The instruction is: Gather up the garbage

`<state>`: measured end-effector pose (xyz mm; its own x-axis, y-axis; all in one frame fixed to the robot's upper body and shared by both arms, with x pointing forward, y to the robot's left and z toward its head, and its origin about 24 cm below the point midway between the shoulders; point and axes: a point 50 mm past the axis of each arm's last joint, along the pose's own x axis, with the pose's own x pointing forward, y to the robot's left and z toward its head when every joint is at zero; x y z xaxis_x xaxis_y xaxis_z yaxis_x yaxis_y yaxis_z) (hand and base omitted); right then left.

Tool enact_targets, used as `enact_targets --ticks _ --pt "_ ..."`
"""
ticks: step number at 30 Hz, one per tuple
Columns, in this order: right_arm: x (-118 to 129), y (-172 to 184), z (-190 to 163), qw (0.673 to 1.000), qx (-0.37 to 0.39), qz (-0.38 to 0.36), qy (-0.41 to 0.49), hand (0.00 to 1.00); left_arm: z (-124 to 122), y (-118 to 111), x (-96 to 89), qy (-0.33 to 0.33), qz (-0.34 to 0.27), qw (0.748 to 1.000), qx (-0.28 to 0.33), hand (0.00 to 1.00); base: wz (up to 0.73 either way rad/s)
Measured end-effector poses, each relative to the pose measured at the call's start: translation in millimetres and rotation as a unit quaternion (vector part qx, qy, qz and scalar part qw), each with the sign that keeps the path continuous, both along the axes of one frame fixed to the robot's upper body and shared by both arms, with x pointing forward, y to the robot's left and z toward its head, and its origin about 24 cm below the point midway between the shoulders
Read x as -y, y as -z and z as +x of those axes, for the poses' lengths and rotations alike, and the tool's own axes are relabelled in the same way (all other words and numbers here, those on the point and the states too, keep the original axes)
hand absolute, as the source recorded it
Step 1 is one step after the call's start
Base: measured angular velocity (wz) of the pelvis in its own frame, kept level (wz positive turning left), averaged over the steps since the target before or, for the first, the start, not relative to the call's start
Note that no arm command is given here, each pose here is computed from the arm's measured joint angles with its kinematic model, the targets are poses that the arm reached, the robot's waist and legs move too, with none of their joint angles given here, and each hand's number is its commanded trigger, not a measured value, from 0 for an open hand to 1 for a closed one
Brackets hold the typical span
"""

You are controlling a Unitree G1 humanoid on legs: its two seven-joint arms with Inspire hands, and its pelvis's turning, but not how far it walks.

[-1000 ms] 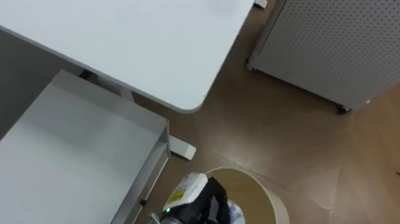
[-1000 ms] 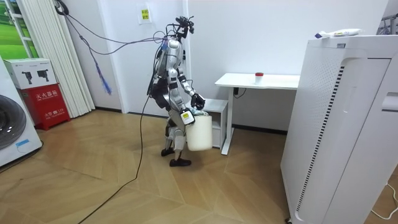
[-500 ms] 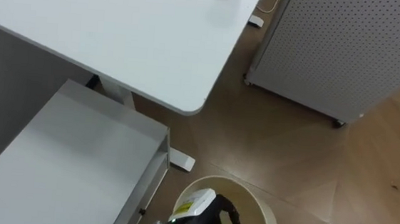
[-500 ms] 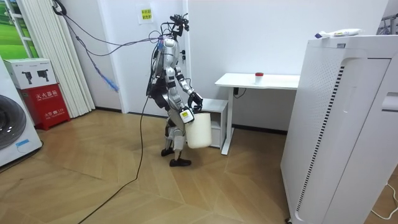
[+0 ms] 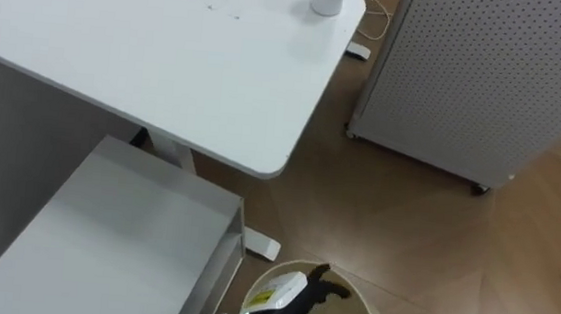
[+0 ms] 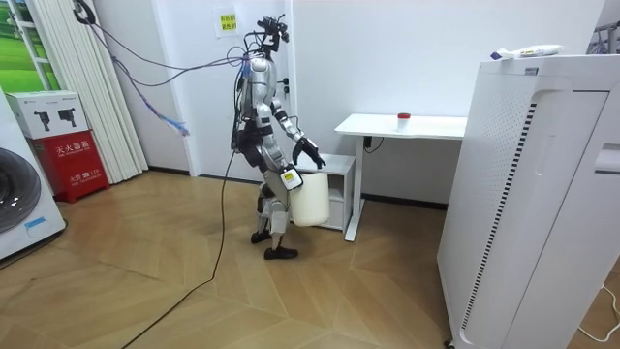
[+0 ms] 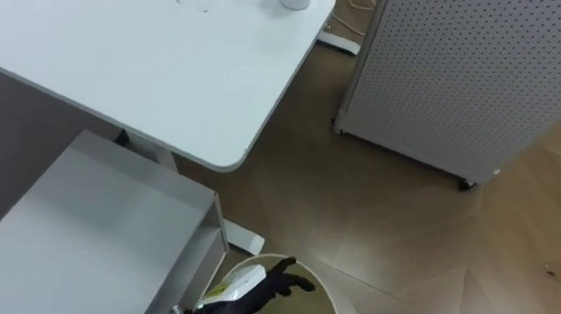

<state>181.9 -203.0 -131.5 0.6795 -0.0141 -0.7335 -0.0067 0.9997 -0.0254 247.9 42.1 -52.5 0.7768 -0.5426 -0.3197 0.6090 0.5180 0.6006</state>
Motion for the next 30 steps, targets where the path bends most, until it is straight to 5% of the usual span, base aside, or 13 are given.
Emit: enact_targets --ticks 23,30 --pt "29.7 12.3 -41.7 0.997 -0.06 0.009 0.044 1.0 -14.4 -44.1 -4.9 0.025 -0.101 0.992 0.068 0.0 -0.45" --pt "27.0 14.9 -49.5 0.997 -0.066 0.013 0.037 1.0 -8.5 -61.1 -35.7 -0.014 -0.099 0.988 0.114 0.0 -0.58"
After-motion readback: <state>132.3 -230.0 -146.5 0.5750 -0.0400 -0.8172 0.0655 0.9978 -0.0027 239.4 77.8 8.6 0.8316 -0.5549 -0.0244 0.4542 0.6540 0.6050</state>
